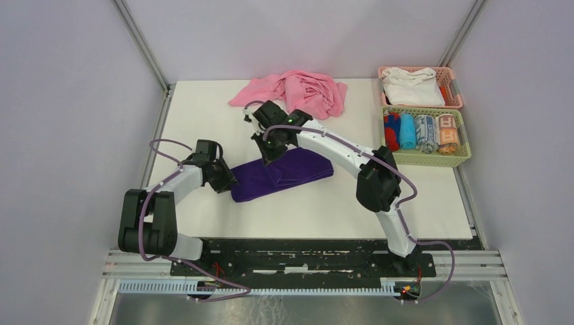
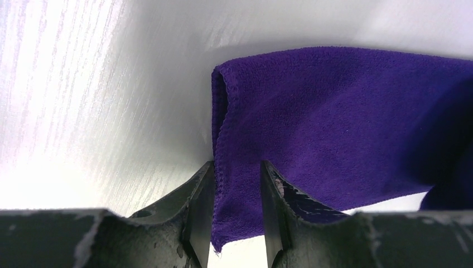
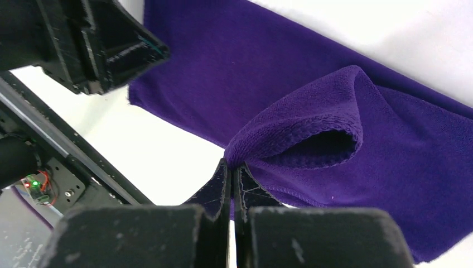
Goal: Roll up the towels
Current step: Fold the towel at the center of the board.
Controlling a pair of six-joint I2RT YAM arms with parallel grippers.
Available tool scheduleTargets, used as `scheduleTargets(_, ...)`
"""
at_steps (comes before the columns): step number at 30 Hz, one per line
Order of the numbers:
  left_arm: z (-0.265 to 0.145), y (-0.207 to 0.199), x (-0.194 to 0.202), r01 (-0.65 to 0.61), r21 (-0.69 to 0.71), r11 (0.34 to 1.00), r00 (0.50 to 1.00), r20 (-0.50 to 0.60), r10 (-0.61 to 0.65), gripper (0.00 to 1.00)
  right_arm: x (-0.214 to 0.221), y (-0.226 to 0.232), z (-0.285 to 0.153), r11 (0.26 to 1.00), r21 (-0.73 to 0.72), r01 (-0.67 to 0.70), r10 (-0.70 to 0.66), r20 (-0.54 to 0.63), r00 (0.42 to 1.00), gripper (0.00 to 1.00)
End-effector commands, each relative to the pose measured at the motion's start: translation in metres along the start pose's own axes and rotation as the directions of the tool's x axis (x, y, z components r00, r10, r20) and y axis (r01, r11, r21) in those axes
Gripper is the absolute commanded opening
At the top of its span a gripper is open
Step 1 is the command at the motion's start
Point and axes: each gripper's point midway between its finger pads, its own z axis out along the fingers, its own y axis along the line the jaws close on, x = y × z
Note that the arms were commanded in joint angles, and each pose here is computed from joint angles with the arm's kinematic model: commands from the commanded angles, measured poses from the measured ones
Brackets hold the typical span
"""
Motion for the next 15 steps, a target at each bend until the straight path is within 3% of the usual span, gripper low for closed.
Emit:
scheduleTargets(1,0.002,-0.006,0.002,0.022,0.016,1.000,1.000,0.000,-0.022,0.41,-0.031,0.035,-0.001,0.996,-0.083,0.018,-0.009,0.104,0.995,0.00)
scheduleTargets(15,-0.001,-0.004,0.001,0.011,-0.002,1.000,1.000,0.013,-0.011,0.39,-0.024,0.068,0.031,0.982,-0.182,0.046,-0.031,0.081,0.996,0.00)
